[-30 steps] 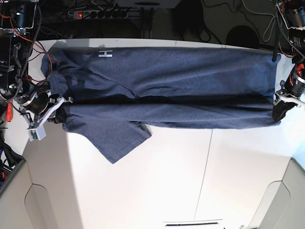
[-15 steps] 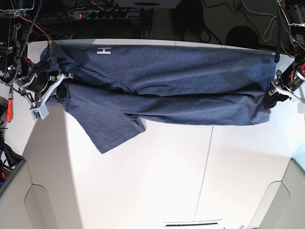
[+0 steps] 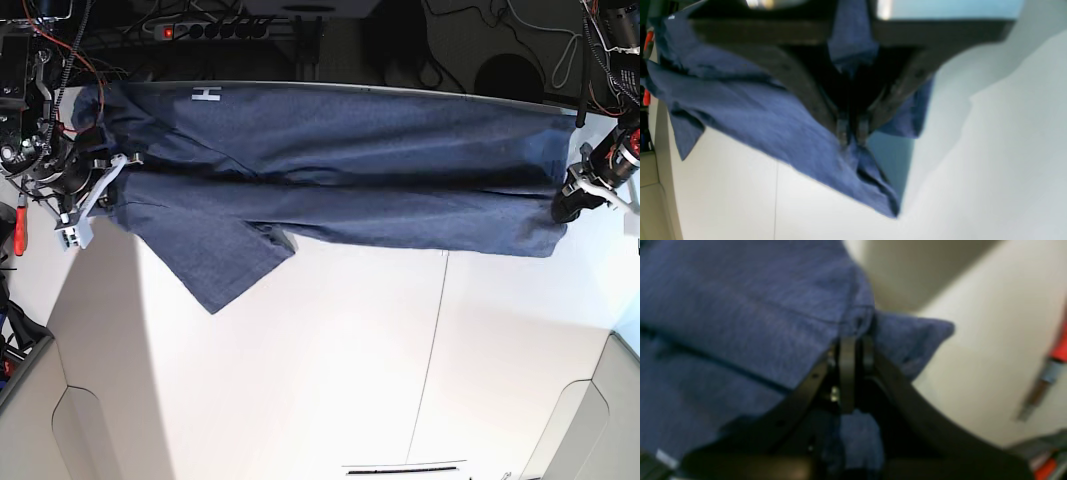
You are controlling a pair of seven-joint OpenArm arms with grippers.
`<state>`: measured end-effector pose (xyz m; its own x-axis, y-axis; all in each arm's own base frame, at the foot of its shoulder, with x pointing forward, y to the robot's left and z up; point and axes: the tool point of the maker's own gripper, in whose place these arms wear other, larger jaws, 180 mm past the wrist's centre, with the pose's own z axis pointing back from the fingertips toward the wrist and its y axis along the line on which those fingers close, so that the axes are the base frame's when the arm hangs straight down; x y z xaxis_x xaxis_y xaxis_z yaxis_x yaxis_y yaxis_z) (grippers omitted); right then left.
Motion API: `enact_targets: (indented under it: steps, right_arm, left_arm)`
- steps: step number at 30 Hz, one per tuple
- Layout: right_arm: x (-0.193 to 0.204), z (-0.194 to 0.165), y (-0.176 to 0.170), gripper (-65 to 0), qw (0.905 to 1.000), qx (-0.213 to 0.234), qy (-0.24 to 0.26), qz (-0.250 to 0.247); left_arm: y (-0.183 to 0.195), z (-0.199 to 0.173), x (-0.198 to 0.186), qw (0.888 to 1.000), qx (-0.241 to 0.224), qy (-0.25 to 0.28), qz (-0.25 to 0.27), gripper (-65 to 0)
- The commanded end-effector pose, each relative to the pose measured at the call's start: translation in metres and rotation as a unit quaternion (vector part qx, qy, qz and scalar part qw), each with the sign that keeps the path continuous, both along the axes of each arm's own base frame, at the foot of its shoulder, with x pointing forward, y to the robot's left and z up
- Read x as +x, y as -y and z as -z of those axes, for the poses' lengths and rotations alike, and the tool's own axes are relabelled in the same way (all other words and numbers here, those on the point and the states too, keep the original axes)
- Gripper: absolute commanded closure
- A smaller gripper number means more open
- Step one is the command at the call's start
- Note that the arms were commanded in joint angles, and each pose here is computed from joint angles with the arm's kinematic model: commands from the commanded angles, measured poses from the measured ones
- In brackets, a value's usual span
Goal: Layout the t-shirt on the table in an organized manner, then fold the t-shirt properly
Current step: 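Lift the hem with both grippers and fold it toward the collar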
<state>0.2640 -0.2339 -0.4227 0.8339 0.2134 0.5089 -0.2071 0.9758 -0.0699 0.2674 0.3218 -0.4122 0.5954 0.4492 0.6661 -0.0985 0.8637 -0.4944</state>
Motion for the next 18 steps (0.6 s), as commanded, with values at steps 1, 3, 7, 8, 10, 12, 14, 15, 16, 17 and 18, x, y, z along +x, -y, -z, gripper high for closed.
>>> enact_targets:
  steps: [1,3,7,8,10,12,14,15,16,17,18]
  right_arm:
    - [0.01,-0.011,0.01,0.0,0.9996,-0.013,0.022,0.008]
    - [0.011,-0.012,0.012,0.0,0.9995,-0.014,0.024,0.015]
    - [0.008,-0.01,0.012,0.0,0.9996,-0.015,0.016,0.015]
    - [0.006,-0.008,0.012,0.0,0.9997,-0.016,0.007,0.016]
    - [-0.001,-0.004,0.013,0.0,0.9996,-0.018,-0.015,0.018]
    - [-0.009,0.0,0.015,0.0,0.9988,-0.021,-0.04,0.02]
    - [-0.016,0.003,0.016,0.0,0.9977,-0.025,-0.059,0.021]
    - [-0.018,0.004,0.016,0.0,0.9975,-0.025,-0.062,0.022]
    - [-0.019,0.005,0.016,0.0,0.9974,-0.025,-0.063,0.022]
    - [-0.021,0.006,0.016,0.0,0.9973,-0.025,-0.066,0.022]
    - [-0.023,0.007,0.016,0.0,0.9972,-0.025,-0.068,0.021]
  left_arm:
    - [-0.014,-0.025,0.012,0.999,0.005,0.047,-0.013,0.0]
    - [-0.024,-0.037,0.014,0.997,-0.011,0.071,-0.037,0.0]
    - [-0.04,-0.046,0.01,0.995,-0.018,0.08,-0.062,0.0]
    - [-0.04,-0.044,0.007,0.995,-0.02,0.073,-0.06,0.0]
    - [-0.036,-0.039,0.003,0.997,-0.025,0.053,-0.049,0.0]
    - [-0.031,-0.036,0.0,0.998,-0.036,0.044,-0.041,0.0]
    - [-0.027,-0.034,-0.001,0.998,-0.044,0.039,-0.037,0.0]
    - [-0.026,-0.033,-0.002,0.998,-0.045,0.036,-0.035,0.0]
    - [-0.024,-0.031,-0.003,0.998,-0.046,0.031,-0.032,0.0]
    - [-0.023,-0.029,-0.005,0.998,-0.047,0.025,-0.029,0.0]
    - [-0.022,-0.027,-0.007,0.998,-0.047,0.018,-0.026,0.0]
